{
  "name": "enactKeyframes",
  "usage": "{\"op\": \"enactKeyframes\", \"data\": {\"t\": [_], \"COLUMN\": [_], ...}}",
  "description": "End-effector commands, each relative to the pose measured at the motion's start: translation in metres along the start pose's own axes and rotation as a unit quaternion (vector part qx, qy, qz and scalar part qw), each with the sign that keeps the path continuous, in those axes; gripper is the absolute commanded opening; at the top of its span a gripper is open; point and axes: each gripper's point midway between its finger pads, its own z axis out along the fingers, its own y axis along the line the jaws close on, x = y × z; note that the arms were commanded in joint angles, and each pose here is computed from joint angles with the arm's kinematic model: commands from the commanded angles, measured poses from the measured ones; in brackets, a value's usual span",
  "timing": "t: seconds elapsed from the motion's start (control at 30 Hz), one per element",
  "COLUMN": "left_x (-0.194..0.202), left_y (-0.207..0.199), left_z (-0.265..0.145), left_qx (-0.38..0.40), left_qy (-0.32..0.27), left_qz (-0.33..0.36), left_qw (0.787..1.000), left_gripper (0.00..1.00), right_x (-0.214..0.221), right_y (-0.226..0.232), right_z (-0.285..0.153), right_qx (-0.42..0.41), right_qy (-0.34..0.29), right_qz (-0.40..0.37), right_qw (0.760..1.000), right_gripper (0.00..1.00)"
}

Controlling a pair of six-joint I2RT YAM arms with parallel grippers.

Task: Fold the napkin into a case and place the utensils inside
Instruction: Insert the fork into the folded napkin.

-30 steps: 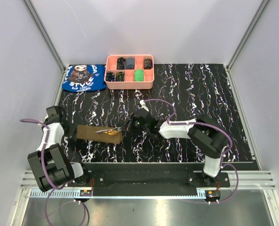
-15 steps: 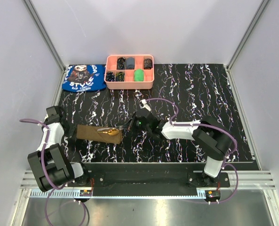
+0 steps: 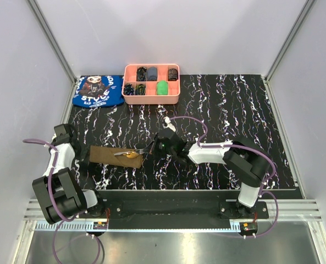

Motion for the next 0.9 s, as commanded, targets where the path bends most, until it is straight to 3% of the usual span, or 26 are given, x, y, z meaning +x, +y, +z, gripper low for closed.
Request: {"op": "enactKeyframes", "data": {"t": [0.0,0.87], "left_x": [-0.007,0.001], "left_y": [0.003,0.005], "left_z": [0.0,0.006], "left_qx": [-0.004,-0.005], "left_qy": [-0.02,-0.004], "left_qz": [-0.01,-0.018], "left_qw": [1.0,1.0], "left_gripper": [0.0,0.0], "right_x": [-0.001,0.006], "right_y": [0.002,-0.008], "right_z": [-0.001,-0.008], "right_qx": [-0.003,0.011], "right_qy": [-0.01,-0.006], "right_qz": [-0.013,-0.036], "right_qw": [1.0,0.999], "right_gripper": [0.0,0.0]}}
